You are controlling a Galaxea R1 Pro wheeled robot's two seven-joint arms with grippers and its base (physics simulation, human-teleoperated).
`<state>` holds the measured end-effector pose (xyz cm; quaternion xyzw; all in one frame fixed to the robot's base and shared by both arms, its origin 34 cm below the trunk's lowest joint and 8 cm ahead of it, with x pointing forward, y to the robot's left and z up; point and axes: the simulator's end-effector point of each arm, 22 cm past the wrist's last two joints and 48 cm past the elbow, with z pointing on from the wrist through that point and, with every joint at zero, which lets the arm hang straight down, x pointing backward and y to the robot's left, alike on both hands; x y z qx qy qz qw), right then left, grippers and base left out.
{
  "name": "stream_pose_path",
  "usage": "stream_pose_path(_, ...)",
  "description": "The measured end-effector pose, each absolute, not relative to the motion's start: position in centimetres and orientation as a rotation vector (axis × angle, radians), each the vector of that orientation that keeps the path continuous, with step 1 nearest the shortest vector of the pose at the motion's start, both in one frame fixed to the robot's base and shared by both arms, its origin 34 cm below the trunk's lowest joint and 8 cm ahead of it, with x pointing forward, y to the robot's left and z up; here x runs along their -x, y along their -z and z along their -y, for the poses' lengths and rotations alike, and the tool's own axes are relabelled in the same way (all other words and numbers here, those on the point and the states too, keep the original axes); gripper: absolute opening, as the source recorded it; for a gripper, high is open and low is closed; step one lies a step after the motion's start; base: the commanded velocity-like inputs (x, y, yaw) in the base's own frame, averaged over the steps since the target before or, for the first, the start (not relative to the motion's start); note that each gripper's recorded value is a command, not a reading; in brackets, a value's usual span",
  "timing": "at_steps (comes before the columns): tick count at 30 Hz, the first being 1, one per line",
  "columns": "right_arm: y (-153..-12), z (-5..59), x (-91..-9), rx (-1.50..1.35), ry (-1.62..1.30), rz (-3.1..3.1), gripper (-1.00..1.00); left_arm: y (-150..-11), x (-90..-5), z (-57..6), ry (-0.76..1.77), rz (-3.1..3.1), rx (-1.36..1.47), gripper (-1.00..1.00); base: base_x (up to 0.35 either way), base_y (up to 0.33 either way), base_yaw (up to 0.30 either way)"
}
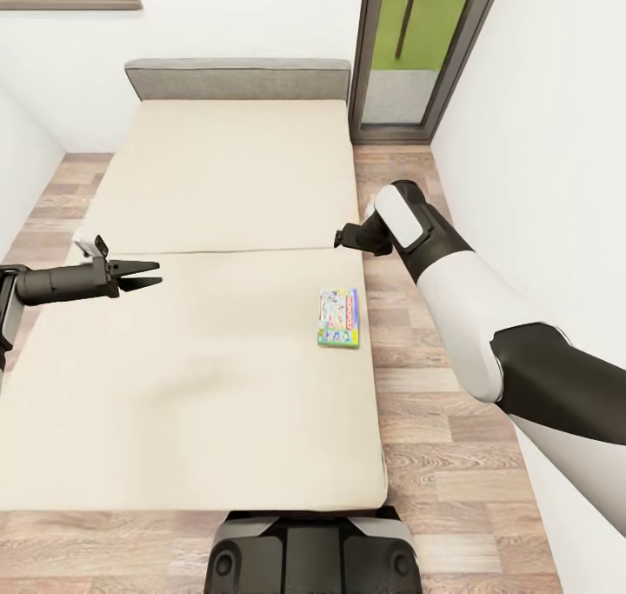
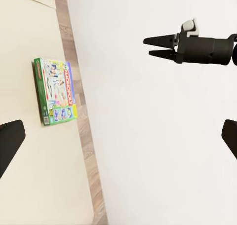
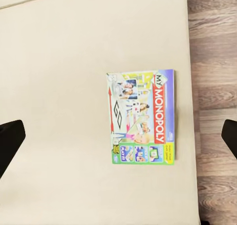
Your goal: Put all the toys in the child's room - the three board games (two on the bed and one on the table), the two jigsaw puzzles on the table, and the tennis ball on the table - inside the toy box on the table in the child's room.
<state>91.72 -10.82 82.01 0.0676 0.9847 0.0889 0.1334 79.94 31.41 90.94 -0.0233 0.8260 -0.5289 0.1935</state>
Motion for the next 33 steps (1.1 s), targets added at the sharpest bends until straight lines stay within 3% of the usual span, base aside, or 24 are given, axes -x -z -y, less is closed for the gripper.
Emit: stream_pose_path(33,-80.8,11.1,-94.4,-0.237,-0.251,-2.8,1.0,-92.5,-83.3,-35.0,1.385,-2.293,0.041,1.0,0.0,0.0,0.0)
